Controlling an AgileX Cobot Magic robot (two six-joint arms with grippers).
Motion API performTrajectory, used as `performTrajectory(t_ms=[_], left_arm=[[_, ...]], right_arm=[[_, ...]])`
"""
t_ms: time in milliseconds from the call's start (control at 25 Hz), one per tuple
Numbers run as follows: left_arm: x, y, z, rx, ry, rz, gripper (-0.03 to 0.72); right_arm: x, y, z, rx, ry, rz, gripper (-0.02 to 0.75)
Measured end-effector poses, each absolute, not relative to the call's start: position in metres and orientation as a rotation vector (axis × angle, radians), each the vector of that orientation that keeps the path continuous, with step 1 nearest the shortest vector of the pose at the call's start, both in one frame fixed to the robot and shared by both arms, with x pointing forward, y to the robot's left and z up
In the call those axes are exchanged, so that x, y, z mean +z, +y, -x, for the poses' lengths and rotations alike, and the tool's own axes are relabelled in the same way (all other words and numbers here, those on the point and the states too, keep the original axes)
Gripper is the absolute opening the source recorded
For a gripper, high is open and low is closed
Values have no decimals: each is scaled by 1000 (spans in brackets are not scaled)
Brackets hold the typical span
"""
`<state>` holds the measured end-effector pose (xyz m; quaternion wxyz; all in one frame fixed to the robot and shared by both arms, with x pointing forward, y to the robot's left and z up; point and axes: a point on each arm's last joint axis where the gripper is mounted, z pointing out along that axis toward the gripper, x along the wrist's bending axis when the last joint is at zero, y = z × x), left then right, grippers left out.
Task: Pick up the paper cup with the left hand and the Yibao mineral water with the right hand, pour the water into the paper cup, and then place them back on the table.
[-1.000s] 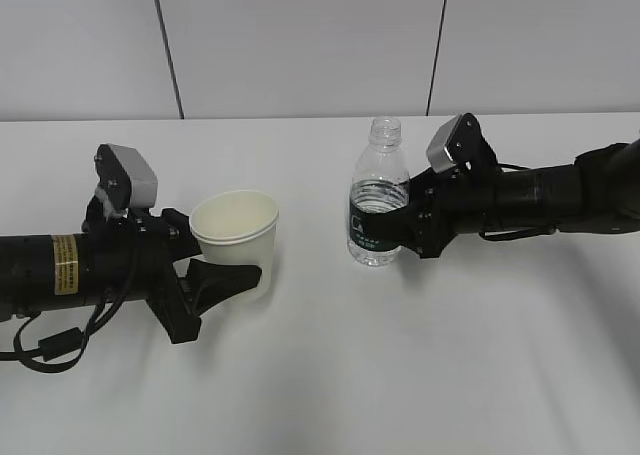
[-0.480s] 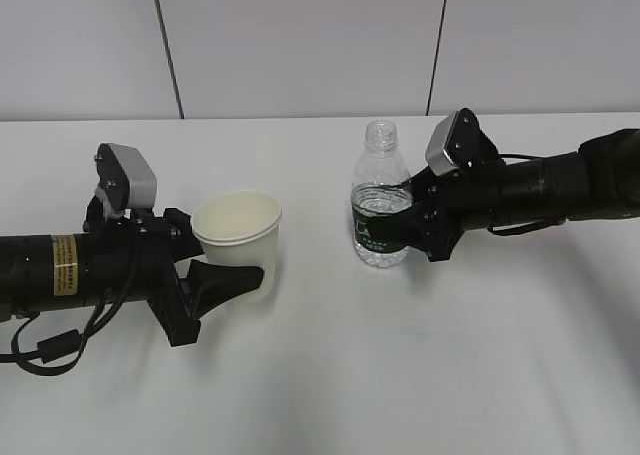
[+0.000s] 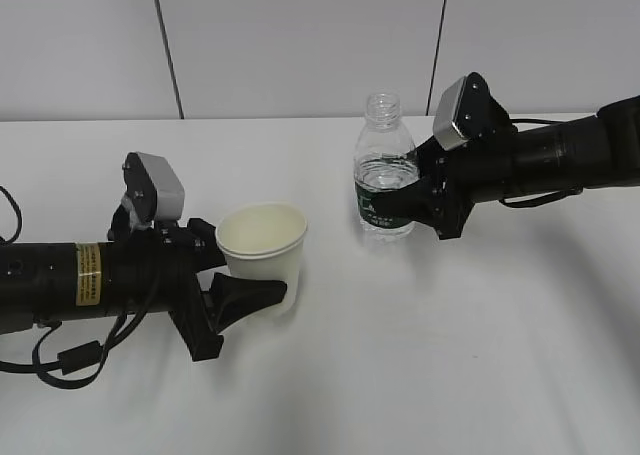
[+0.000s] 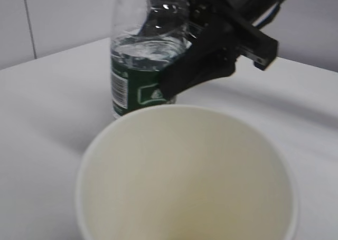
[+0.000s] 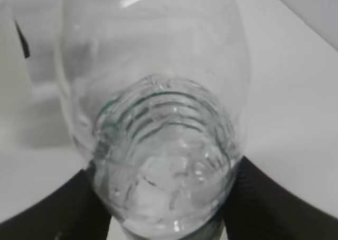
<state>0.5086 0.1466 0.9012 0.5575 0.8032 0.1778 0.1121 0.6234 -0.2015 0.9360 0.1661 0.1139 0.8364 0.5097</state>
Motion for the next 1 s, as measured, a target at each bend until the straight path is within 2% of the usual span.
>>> performTrajectory(t_ms=[120, 360, 1000], left_arm=[[902, 147, -511, 281, 459, -1873, 403], [901, 145, -506, 252, 385, -1910, 403], [901, 143, -505, 250, 385, -1908, 403]], right_arm=[[939, -193, -620, 1445, 2403, -270, 447], [937, -177, -614, 1398, 2459, -206, 447], [937, -176, -613, 1392, 2467, -209, 447]])
